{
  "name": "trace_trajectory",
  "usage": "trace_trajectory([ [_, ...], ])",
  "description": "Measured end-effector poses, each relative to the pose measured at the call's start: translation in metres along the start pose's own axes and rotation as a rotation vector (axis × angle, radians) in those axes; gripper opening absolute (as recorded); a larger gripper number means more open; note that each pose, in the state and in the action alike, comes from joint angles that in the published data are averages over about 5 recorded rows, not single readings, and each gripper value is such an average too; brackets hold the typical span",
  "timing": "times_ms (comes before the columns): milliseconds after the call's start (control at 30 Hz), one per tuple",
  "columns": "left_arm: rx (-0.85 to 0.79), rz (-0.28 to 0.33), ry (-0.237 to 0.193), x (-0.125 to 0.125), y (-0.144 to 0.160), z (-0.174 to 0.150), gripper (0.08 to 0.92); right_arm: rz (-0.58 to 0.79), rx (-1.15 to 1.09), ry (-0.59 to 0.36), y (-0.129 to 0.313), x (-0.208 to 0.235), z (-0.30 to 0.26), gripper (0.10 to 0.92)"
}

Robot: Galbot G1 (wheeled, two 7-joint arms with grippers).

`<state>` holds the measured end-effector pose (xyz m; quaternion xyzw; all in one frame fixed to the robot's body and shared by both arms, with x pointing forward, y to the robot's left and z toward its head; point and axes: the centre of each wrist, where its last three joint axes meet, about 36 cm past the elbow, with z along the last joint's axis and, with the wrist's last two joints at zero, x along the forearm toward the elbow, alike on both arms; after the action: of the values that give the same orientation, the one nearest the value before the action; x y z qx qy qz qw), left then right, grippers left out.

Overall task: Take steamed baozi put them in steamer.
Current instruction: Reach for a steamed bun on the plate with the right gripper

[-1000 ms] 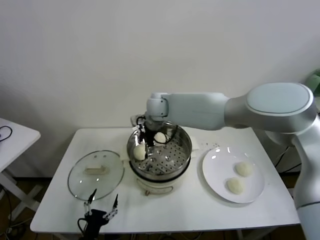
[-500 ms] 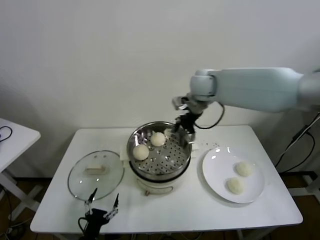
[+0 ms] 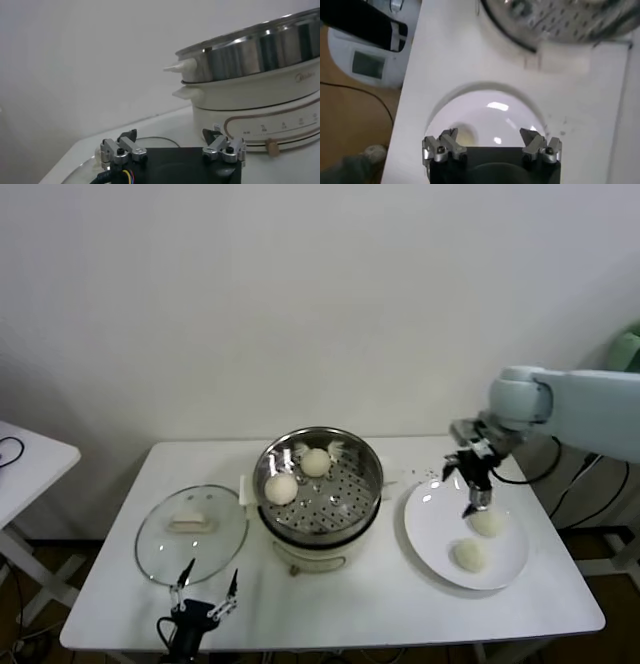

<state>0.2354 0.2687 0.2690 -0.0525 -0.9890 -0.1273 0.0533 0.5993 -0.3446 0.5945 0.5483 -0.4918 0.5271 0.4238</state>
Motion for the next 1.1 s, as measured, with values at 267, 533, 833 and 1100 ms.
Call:
trace_trajectory([
  [267, 0.000, -0.002, 0.006, 0.001, 0.001, 0.001, 0.823, -0.010, -0.042, 0.015, 0.024, -0.050, 0.031, 0.823],
  [533, 0.000, 0.002, 0.011, 0.002, -0.001, 0.003, 0.823, -0.009, -0.063, 0.023, 0.034, -0.082, 0.042, 0.823],
  [833, -0.001, 0.002, 0.013, 0.003, -0.001, 0.004, 0.823, 0.002, -0.071, 0.031, 0.039, -0.105, 0.043, 0.823],
  [1100, -0.002, 0.000, 0.011, 0.002, -0.001, 0.004, 0.823, 0.006, -0.067, 0.037, 0.039, -0.120, 0.039, 0.821],
])
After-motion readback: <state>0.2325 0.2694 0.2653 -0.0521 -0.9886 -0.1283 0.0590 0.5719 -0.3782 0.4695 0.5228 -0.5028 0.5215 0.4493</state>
